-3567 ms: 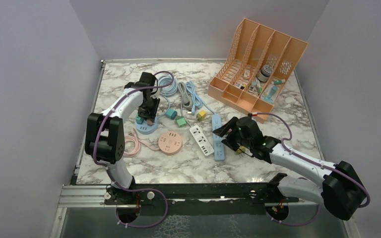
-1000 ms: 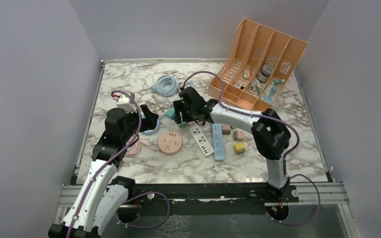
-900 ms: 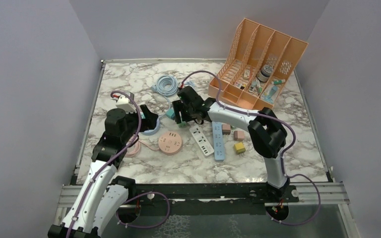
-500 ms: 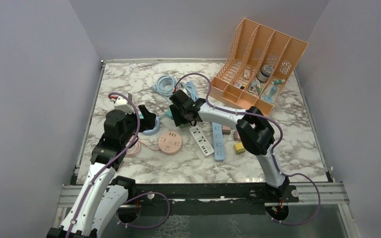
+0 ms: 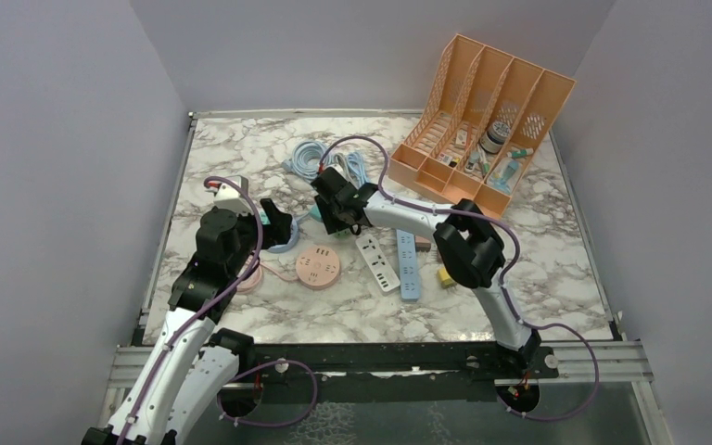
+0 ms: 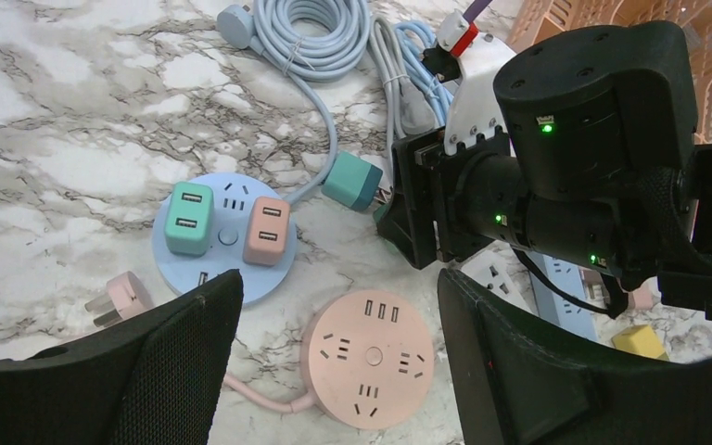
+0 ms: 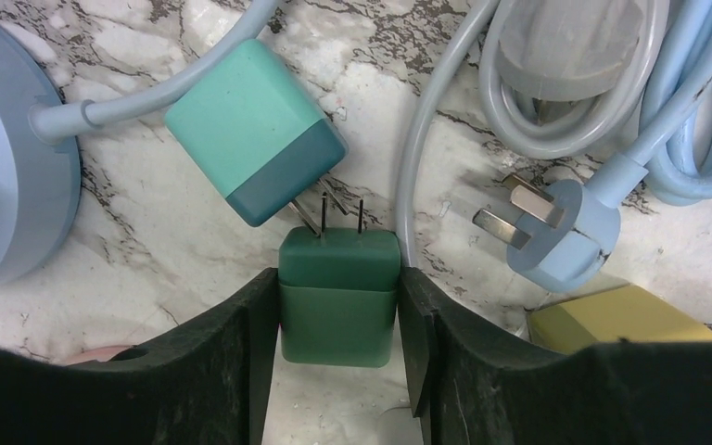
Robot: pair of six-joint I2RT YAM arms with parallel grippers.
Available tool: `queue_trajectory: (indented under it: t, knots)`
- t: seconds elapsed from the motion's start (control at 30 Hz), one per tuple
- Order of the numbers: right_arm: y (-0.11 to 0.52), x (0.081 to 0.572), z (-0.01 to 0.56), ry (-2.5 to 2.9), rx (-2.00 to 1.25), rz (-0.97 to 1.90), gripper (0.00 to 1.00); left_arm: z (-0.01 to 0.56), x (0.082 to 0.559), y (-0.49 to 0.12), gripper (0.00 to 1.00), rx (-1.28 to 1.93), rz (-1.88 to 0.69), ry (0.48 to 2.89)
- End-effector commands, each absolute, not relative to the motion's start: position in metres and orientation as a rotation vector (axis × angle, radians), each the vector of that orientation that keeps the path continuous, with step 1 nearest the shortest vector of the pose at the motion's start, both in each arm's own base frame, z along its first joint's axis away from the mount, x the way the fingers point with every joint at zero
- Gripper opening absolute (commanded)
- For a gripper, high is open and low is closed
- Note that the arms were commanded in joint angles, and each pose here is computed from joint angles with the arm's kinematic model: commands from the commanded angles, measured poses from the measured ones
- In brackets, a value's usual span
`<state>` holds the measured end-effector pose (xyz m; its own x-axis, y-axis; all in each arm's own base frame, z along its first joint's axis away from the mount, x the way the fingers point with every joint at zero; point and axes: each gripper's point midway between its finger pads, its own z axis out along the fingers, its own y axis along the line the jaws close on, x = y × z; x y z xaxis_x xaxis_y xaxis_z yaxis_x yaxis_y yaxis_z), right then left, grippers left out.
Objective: Insert the plug
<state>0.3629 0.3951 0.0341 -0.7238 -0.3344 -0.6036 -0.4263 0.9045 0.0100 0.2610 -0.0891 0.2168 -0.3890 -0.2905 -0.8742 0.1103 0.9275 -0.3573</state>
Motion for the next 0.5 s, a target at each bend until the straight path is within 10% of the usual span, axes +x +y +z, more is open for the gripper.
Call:
queue_trajectory:
  t: [0.0,0.47]
  knots:
    - [0.394,0.373,0.031,2.426,-0.524,0.129,0.45,0.221,0.261,-0.084,0.79,-0.15,-0.404,1.908]
    - [0.398,0.345,0.142,2.186,-0.096,0.67,0.39,0.222,0.265,-0.074,0.99,-0.172,-0.348,1.892]
